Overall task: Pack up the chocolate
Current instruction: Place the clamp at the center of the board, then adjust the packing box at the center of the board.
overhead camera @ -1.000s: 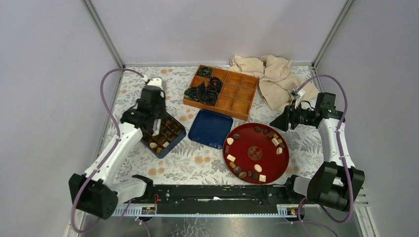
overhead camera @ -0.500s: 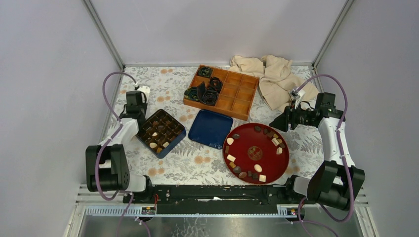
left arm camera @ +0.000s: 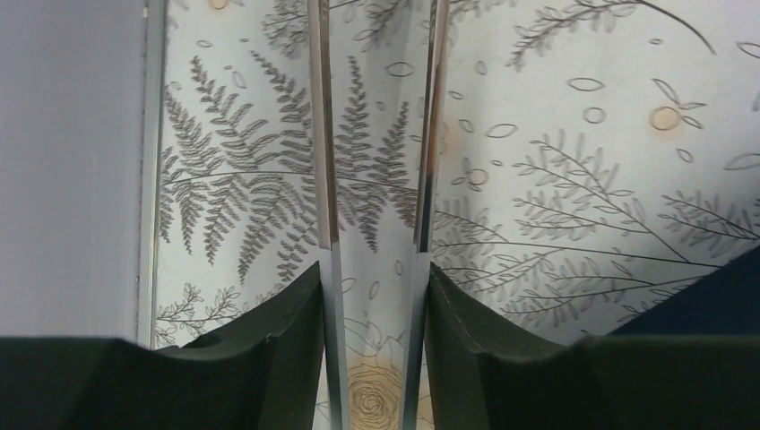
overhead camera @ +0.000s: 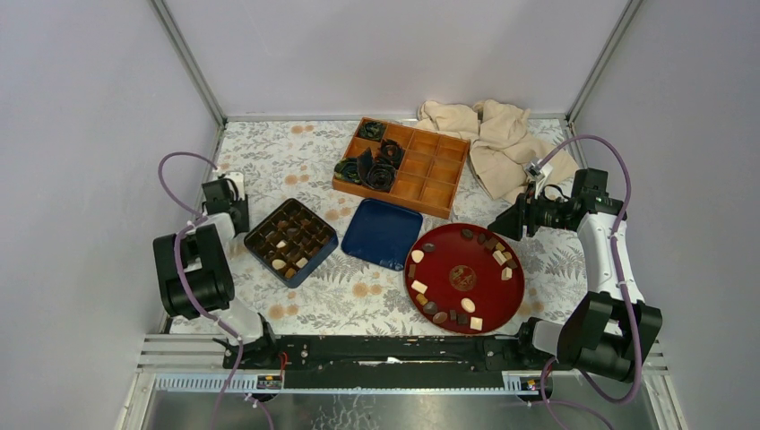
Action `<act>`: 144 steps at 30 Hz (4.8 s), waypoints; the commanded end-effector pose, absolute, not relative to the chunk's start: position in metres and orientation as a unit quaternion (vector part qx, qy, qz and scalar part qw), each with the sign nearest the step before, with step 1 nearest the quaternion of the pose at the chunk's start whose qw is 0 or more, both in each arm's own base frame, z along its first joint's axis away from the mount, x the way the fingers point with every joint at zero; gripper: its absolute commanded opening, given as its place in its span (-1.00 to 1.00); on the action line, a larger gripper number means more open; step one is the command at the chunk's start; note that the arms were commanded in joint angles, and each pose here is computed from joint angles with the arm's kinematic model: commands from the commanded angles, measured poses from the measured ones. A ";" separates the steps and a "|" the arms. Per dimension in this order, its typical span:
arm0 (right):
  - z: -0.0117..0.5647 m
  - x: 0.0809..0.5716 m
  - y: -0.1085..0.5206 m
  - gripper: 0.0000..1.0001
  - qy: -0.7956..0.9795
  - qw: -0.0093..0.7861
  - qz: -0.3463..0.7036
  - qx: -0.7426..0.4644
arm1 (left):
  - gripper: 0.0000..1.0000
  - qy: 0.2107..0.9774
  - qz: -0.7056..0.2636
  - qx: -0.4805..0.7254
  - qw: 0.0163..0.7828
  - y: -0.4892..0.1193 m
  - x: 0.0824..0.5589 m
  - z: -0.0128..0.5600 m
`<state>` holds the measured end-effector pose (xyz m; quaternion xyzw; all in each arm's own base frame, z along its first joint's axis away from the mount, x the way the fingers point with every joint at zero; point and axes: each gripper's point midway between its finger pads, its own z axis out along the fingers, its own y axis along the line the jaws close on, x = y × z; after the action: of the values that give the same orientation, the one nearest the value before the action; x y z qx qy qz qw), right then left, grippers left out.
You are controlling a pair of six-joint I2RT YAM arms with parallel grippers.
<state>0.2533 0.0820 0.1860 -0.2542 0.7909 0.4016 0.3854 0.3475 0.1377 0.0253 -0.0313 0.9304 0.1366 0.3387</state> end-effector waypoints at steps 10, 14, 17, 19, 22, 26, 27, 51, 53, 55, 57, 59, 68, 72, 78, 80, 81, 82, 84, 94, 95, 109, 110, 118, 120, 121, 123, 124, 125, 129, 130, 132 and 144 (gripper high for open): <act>0.210 0.254 0.085 0.20 0.768 0.413 0.403 -0.278 | 0.63 0.909 0.091 -0.088 0.398 0.142 0.368 0.053; 0.210 0.254 0.085 0.20 0.768 0.413 0.403 -0.278 | 0.69 0.882 0.112 -0.132 0.438 0.154 0.377 0.099; 0.210 0.253 0.085 0.21 0.767 0.414 0.401 -0.282 | 0.92 0.862 0.091 -0.149 0.476 0.148 0.383 0.137; 0.211 0.253 0.085 0.21 0.765 0.415 0.402 -0.284 | 0.97 0.848 0.067 -0.140 0.506 0.137 0.385 0.162; 0.212 0.251 0.087 0.22 0.760 0.418 0.405 -0.289 | 0.97 0.821 0.019 -0.140 0.553 0.117 0.383 0.194; 0.214 0.248 0.089 0.34 0.750 0.424 0.411 -0.298 | 0.98 0.785 -0.022 -0.164 0.597 0.096 0.373 0.215; 0.214 0.248 0.090 0.36 0.749 0.425 0.412 -0.299 | 0.97 0.782 -0.022 -0.153 0.605 0.091 0.369 0.217; 0.208 0.249 0.090 0.38 0.752 0.409 0.428 -0.289 | -0.08 0.918 -0.040 0.161 0.360 0.033 0.359 0.100; 0.207 0.249 0.090 0.38 0.754 0.408 0.426 -0.289 | -0.09 0.919 -0.054 0.164 0.354 0.030 0.363 0.097; 0.207 0.249 0.090 0.38 0.754 0.408 0.425 -0.289 | -0.11 0.921 -0.065 0.168 0.344 0.025 0.363 0.091; 0.207 0.250 0.089 0.37 0.755 0.408 0.425 -0.288 | -0.12 0.924 -0.070 0.170 0.336 0.023 0.362 0.083; 0.206 0.250 0.089 0.38 0.755 0.407 0.426 -0.288 | -0.16 0.924 -0.074 0.176 0.332 0.020 0.362 0.078; 0.206 0.250 0.089 0.38 0.757 0.406 0.424 -0.288 | -0.36 0.930 -0.080 0.196 0.302 0.012 0.366 0.055; 0.206 0.250 0.089 0.38 0.756 0.405 0.425 -0.288 | -0.91 0.928 -0.064 0.200 0.307 0.015 0.368 0.057; 0.206 0.250 0.089 0.38 0.756 0.405 0.425 -0.288 | -1.00 0.920 -0.037 0.199 0.336 0.021 0.369 0.074; 0.206 0.250 0.089 0.38 0.757 0.404 0.425 -0.288 | -1.00 0.913 -0.021 0.196 0.358 0.024 0.369 0.087; 0.206 0.249 0.089 0.38 0.756 0.405 0.426 -0.288 | -1.00 0.908 -0.012 0.194 0.371 0.025 0.368 0.094; 0.206 0.249 0.089 0.38 0.756 0.404 0.427 -0.288 | -1.00 0.900 -0.002 0.193 0.390 0.026 0.367 0.106; 0.206 0.249 0.089 0.38 0.756 0.405 0.427 -0.288 | -1.00 0.889 0.013 0.187 0.419 0.028 0.363 0.121; 0.205 0.249 0.089 0.38 0.757 0.402 0.427 -0.288 | -1.00 0.838 0.021 0.118 0.533 0.023 0.347 0.154; 0.204 0.250 0.089 0.38 0.757 0.402 0.428 -0.287 | -1.00 0.834 0.022 0.108 0.540 0.024 0.346 0.155; 0.200 0.251 0.088 0.38 0.761 0.395 0.430 -0.283 | -1.00 0.781 0.043 0.063 0.620 0.030 0.337 0.184; 0.199 0.251 0.088 0.38 0.761 0.394 0.431 -0.283 | -1.00 0.780 0.041 0.063 0.621 0.028 0.336 0.185; 0.199 0.251 0.088 0.38 0.761 0.394 0.431 -0.282 | -1.00 0.780 0.027 0.042 0.623 0.026 0.327 0.184; 0.198 0.251 0.088 0.38 0.762 0.393 0.432 -0.282 | -1.00 0.781 0.028 0.030 0.623 0.028 0.325 0.183; 0.198 0.251 0.088 0.38 0.761 0.393 0.433 -0.281 | -1.00 0.785 0.029 0.018 0.618 0.030 0.325 0.180; 0.198 0.251 0.088 0.38 0.761 0.392 0.433 -0.282 | -1.00 0.807 0.035 -0.035 0.588 0.042 0.325 0.168; 0.198 0.251 0.088 0.38 0.762 0.392 0.432 -0.281 | -1.00 0.821 0.040 -0.056 0.566 0.049 0.324 0.159; 0.198 0.251 0.088 0.38 0.762 0.392 0.433 -0.281 | -1.00 0.836 0.041 -0.072 0.543 0.053 0.325 0.150; 0.198 0.251 0.088 0.38 0.762 0.391 0.433 -0.281 | -1.00 0.876 0.010 -0.111 0.470 0.057 0.329 0.120; 0.197 0.251 0.088 0.38 0.762 0.391 0.433 -0.281 | -1.00 0.883 0.005 -0.118 0.455 0.059 0.329 0.113; 0.196 0.251 0.088 0.38 0.762 0.389 0.433 -0.282 | -1.00 0.892 -0.001 -0.129 0.433 0.063 0.329 0.101; 0.203 0.243 0.112 0.46 0.714 0.386 0.439 -0.385 | -1.00 0.912 -0.033 -0.175 0.370 0.066 0.333 0.065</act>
<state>0.2452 0.0909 0.1860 -0.3100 0.7612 0.4279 0.3761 0.3159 0.0653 0.0506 -0.1468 0.9267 -0.0123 0.3458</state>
